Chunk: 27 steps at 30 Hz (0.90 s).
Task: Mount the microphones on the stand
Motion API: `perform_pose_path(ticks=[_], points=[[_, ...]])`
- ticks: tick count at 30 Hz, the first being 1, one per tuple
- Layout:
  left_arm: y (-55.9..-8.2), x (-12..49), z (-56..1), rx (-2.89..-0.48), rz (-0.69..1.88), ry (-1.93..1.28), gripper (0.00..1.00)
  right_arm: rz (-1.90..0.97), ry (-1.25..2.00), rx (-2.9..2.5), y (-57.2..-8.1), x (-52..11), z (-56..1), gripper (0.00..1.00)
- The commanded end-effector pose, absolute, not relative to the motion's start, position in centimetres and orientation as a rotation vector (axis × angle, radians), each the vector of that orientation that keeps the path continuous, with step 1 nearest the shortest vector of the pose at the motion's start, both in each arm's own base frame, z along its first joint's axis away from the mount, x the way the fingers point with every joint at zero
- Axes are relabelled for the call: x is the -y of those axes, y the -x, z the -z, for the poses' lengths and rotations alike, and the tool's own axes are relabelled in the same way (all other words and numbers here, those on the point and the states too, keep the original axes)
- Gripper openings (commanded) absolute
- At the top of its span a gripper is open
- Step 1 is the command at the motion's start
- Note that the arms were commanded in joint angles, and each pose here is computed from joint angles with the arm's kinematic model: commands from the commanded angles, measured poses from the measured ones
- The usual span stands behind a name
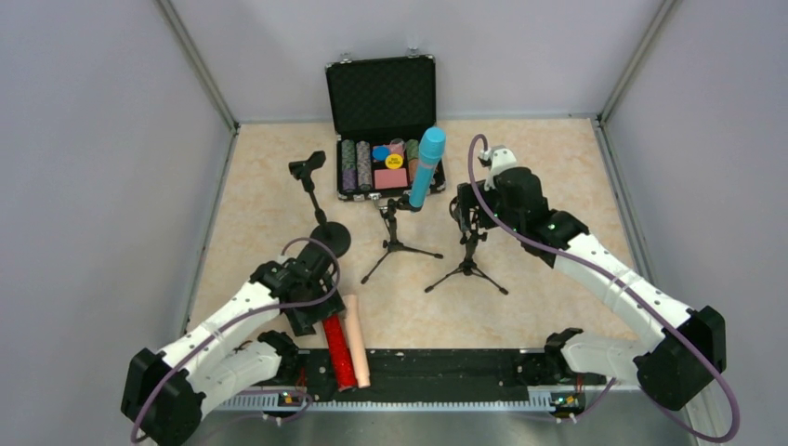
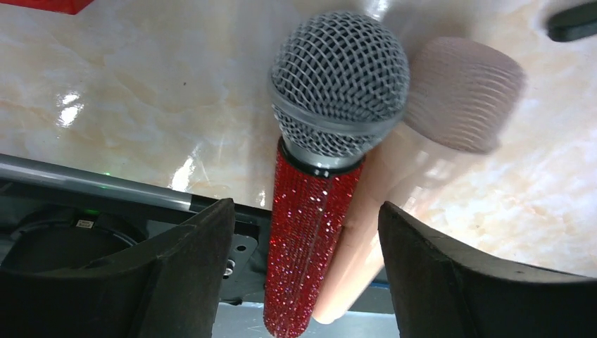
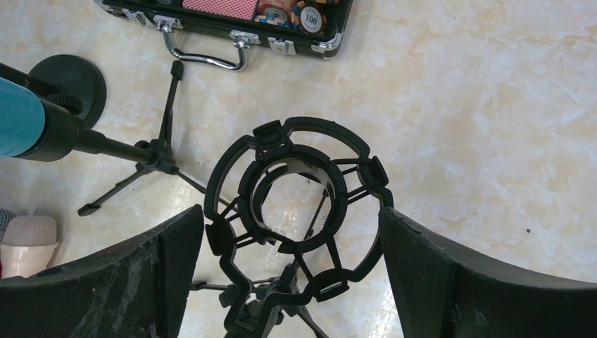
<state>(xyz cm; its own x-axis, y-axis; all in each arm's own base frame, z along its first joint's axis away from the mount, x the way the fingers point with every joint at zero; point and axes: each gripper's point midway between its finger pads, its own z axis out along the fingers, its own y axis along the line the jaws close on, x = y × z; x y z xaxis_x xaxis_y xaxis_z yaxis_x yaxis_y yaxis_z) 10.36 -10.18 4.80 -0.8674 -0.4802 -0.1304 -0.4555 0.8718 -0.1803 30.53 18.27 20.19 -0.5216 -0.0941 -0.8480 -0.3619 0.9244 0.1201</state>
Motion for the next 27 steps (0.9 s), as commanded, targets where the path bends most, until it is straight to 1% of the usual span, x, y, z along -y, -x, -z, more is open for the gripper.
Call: perform_pose_path(ticks=[1,6,11,22,24,26,27], points=[[-10.7,9.5,-3.6,-2.876,0.124,0.723,0.76,-0.364,0.306,-2.063,-30.9,-18.3,-21.3,0.91],[-11.5,9.2,-3.1,-2.863,0.071,0.711,0.66,-0.360,0.308,-2.067,-31.0,-18.3,-21.1,0.91],[-12.2,9.2,-2.6,-2.850,0.052,0.703,0.61,-0.361,0.312,-2.073,-31.1,-18.5,-20.9,0.91],[-12.5,8.8,-1.1,-2.880,-0.036,0.658,0.57,-0.367,0.318,-2.072,-31.3,-18.7,-21.0,0.91],[-12.5,8.8,-0.9,-2.886,-0.046,0.645,0.52,-0.370,0.319,-2.071,-31.3,-18.7,-21.0,0.91],[-12.6,8.9,-0.8,-2.891,-0.050,0.627,0.45,-0.373,0.319,-2.073,-31.2,-18.7,-21.0,0.91],[-12.6,8.9,-0.8,-2.893,-0.047,0.619,0.39,-0.374,0.318,-2.072,-31.3,-18.8,-21.0,0.91]])
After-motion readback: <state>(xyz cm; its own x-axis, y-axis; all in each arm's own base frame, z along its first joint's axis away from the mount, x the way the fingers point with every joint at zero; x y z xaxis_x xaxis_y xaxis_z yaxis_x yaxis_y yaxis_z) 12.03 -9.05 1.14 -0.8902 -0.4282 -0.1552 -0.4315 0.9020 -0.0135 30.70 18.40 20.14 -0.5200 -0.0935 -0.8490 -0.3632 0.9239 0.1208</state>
